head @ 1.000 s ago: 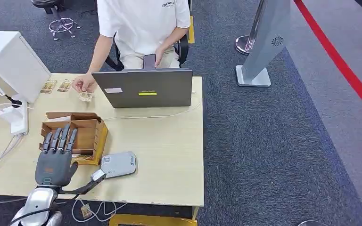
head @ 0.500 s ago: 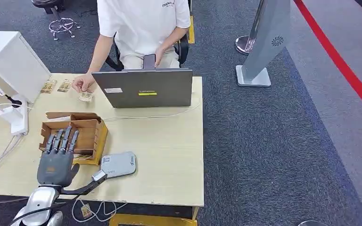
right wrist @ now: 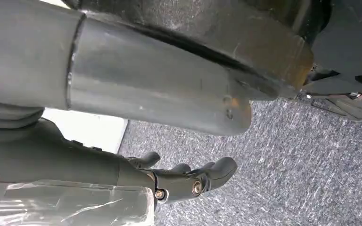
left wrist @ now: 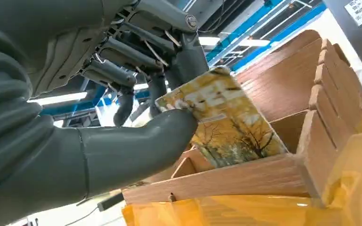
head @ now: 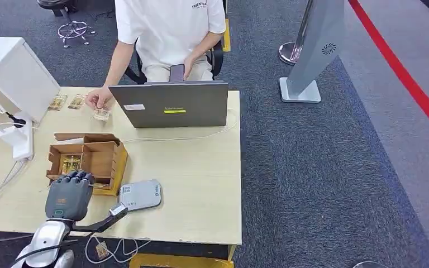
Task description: Pass the card to the sensor for recognition and then transmit it.
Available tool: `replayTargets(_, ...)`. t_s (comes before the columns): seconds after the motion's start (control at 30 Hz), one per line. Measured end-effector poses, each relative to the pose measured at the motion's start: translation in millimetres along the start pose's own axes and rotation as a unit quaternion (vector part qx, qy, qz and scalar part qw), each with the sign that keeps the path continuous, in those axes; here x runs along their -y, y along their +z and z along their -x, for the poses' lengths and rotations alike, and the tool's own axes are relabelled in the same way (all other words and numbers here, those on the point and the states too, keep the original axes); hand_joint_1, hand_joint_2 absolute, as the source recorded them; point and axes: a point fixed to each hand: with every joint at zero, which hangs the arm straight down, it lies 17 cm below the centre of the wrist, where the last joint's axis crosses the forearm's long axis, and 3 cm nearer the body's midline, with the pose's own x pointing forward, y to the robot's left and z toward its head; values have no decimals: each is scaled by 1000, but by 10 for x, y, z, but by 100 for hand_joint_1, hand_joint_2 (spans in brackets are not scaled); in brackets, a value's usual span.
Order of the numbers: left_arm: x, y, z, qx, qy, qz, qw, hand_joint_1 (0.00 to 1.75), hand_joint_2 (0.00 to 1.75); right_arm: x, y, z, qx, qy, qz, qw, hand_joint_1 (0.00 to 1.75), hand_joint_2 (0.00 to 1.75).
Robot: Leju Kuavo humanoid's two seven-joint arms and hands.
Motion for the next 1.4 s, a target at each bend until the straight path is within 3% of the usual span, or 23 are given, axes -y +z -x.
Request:
replayTargets(0.43, -49, 13, -25, 5, 1, -14, 1000, 175, 175, -1, 0, -2, 0, -6, 0, 1000, 0, 0)
replayTargets(0.6, -232, -6, -254, 24, 4, -38, 999, 175, 175, 10, -4, 22, -2, -17, -5, 1000, 0, 0)
replayTargets(0.9, -889, -186, -762, 81, 37, -91, 992, 175, 175, 76, -17, 72, -9, -37, 2, 999, 0, 0)
replayTargets(1.27, -1618, -431, -710, 113, 69, -151, 980, 175, 175, 90, -19, 74, -9, -47, 5, 999, 0, 0)
replayTargets(1.4, -2120, -714, -613, 106, 56, -203, 972, 175, 175, 83, -22, 38, 7, 11, -2, 1000, 0, 0)
